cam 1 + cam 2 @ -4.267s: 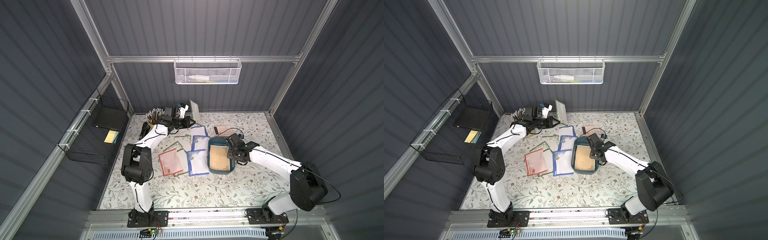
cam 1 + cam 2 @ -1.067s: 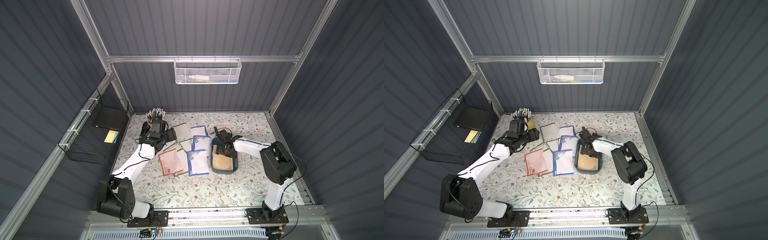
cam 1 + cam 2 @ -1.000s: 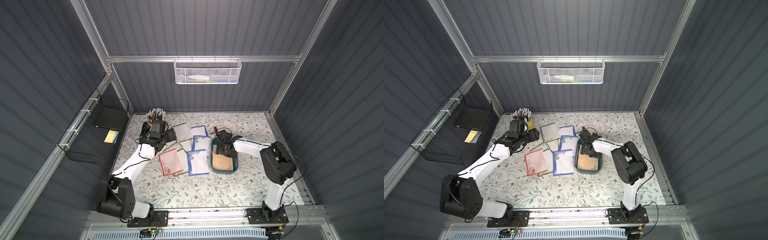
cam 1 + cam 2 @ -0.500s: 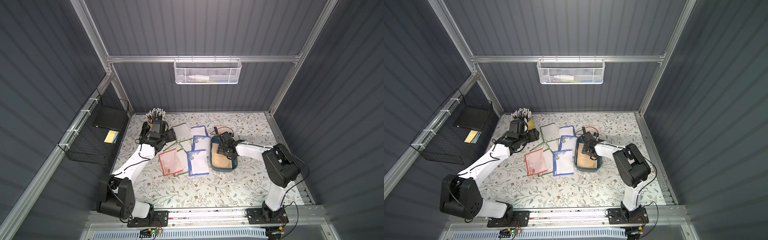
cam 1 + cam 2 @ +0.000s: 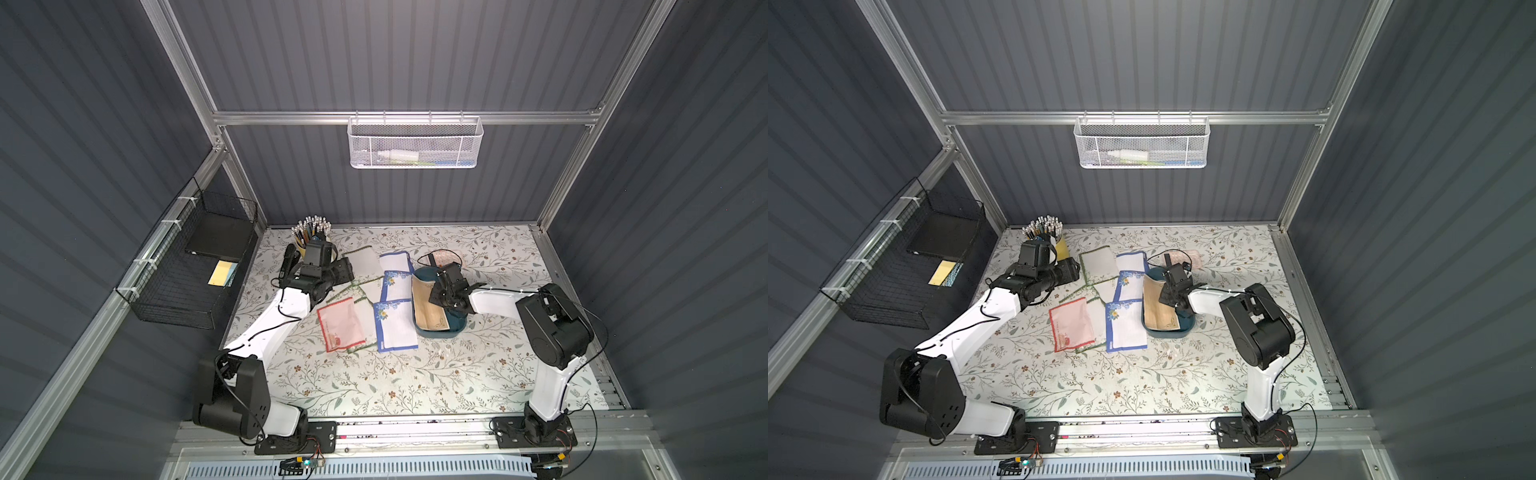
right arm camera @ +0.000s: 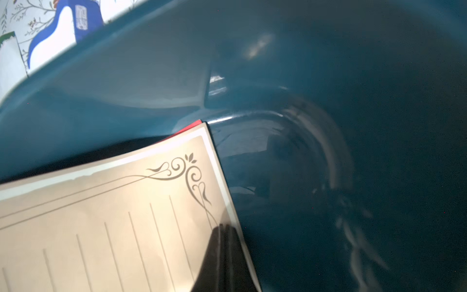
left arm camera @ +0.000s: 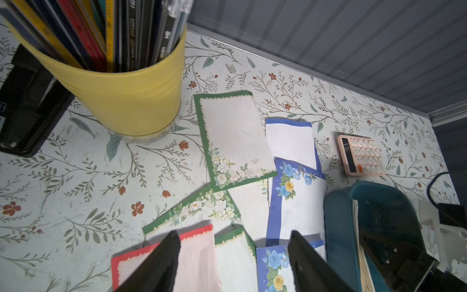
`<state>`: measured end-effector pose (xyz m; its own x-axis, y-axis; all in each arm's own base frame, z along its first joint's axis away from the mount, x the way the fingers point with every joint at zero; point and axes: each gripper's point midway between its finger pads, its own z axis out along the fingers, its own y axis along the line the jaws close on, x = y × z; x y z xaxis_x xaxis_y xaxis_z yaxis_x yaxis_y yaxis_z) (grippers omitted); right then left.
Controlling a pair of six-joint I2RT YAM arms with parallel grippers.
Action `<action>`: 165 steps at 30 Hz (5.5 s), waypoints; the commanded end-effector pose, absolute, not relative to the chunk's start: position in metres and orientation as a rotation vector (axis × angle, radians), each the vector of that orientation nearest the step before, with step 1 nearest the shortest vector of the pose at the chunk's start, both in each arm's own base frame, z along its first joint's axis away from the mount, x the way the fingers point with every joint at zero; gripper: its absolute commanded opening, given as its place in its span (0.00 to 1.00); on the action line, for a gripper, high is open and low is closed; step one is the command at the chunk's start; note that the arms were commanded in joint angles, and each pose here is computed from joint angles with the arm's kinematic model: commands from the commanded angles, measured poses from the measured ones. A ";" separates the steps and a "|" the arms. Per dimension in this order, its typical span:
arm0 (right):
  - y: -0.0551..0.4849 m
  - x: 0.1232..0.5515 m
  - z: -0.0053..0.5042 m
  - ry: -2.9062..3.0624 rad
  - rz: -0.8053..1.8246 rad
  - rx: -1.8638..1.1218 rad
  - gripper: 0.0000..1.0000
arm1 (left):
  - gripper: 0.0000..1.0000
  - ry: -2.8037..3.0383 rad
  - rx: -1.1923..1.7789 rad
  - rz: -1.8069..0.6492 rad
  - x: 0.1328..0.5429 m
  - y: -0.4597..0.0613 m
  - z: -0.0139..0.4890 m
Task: Take out the stationery paper from the storage box
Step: Pick up the stationery paper from the storage box, then place the stationery paper at the center of the board.
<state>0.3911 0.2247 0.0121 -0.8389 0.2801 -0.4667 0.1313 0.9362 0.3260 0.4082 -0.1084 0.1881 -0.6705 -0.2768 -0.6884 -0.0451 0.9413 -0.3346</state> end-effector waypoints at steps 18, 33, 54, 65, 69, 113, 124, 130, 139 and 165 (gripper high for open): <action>0.193 0.300 -0.059 2.977 0.148 0.245 0.00 | 0.72 2.348 0.054 -1.079 0.369 -0.257 0.172; 0.189 0.298 -0.053 2.966 0.150 0.238 0.00 | 0.64 2.401 0.104 -1.079 0.395 -0.310 0.128; 0.191 0.292 -0.058 2.984 0.174 0.212 0.00 | 0.36 2.426 0.122 -1.075 0.411 -0.333 0.112; 0.191 0.290 -0.060 2.993 0.175 0.206 0.00 | 0.29 2.433 0.130 -1.074 0.414 -0.337 0.109; 0.191 0.289 -0.062 2.997 0.172 0.205 0.00 | 0.28 2.444 0.137 -1.078 0.413 -0.339 0.106; 0.165 0.337 0.095 2.596 0.107 0.293 0.47 | 0.00 2.327 0.227 -1.150 0.419 -0.356 0.172; 0.148 0.336 0.143 2.453 0.110 0.308 0.54 | 0.00 2.205 0.188 -1.107 0.429 -0.323 0.244; 0.152 0.335 0.133 2.501 0.102 0.299 0.54 | 0.00 2.108 0.056 -0.976 0.437 -0.262 0.313; 0.163 0.338 0.117 2.561 0.124 0.269 0.54 | 0.00 2.159 -0.043 -0.790 0.430 -0.207 0.313; 0.179 0.330 0.088 2.651 0.180 0.241 0.56 | 0.01 2.402 0.020 -0.695 0.404 -0.200 0.156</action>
<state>0.3317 0.1781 0.0870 -0.8734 0.2078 -0.4404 0.1462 0.9746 0.1699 0.4002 -0.1984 0.1639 -0.8160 -0.1886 -0.5464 0.1418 0.8511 -0.5055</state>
